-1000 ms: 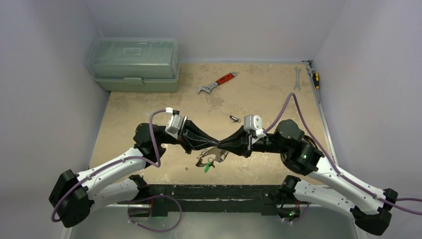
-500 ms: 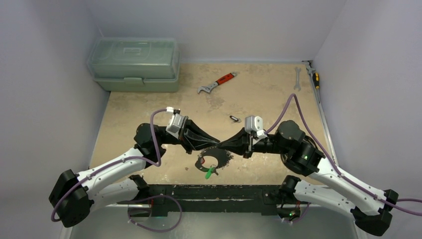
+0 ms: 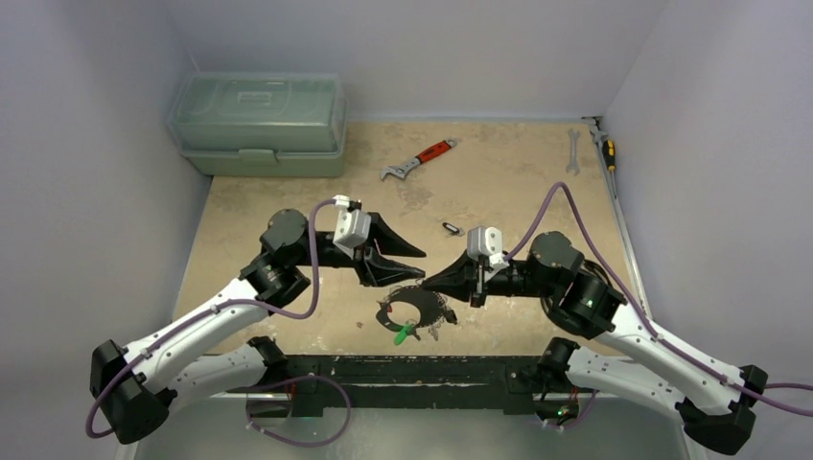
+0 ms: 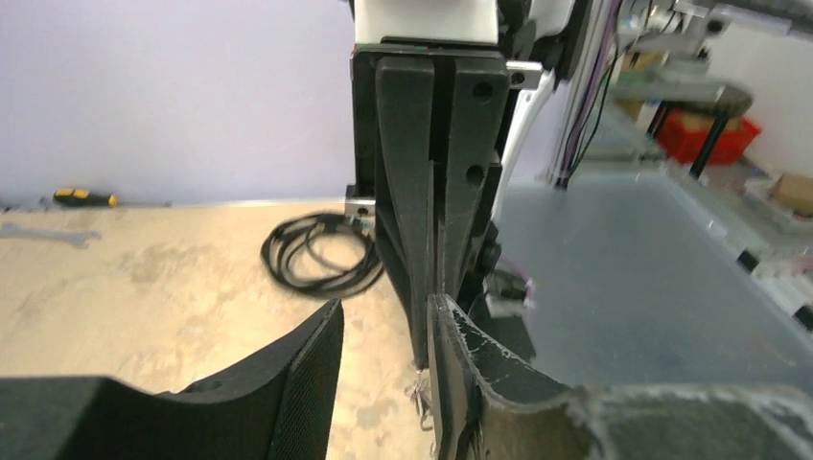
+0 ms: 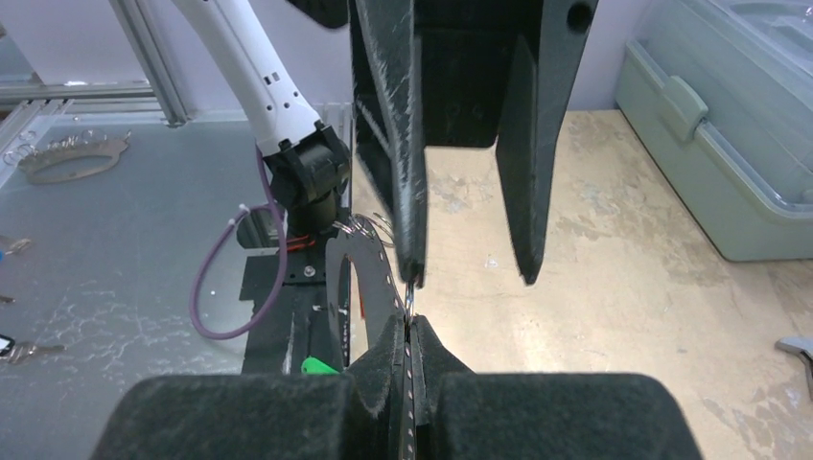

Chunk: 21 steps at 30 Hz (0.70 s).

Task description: Put the keys on the keyring

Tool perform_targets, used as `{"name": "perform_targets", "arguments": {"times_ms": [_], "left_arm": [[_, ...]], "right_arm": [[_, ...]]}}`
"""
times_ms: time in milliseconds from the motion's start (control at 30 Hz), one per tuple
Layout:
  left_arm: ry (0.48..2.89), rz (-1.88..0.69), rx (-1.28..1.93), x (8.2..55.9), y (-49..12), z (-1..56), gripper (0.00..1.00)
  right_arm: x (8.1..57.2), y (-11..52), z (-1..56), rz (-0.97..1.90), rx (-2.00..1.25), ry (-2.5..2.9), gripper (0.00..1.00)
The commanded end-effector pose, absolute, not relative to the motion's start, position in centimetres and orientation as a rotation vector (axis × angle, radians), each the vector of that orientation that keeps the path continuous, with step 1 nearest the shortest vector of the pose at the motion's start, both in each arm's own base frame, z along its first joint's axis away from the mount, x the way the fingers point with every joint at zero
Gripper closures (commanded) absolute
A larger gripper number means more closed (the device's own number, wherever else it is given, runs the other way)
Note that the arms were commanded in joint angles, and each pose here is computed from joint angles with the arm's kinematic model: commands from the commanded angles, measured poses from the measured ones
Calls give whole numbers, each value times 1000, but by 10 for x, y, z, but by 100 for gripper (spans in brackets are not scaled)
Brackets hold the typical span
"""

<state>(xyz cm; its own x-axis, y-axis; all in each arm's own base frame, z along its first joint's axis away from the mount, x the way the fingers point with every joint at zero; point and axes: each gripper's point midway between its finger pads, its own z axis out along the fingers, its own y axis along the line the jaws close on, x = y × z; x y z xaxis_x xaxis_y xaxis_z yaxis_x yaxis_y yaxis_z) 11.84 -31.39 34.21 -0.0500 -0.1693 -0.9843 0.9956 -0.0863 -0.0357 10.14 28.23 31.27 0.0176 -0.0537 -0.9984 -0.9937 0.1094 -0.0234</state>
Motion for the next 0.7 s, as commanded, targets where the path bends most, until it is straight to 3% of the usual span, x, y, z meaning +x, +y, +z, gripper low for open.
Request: {"name": "perform_targets", "arguments": {"times_ms": [0, 267, 667], "left_arm": [[1161, -1228, 1260, 125, -309, 339, 65], [1297, -1069, 1484, 131, -296, 331, 66], [1343, -1137, 1616, 125, -301, 326, 68]], "right_arm": [[99, 278, 338, 1069, -1168, 1205, 100], [103, 276, 331, 1032, -1188, 1252, 100], [110, 277, 322, 996, -1214, 1316, 100]]}}
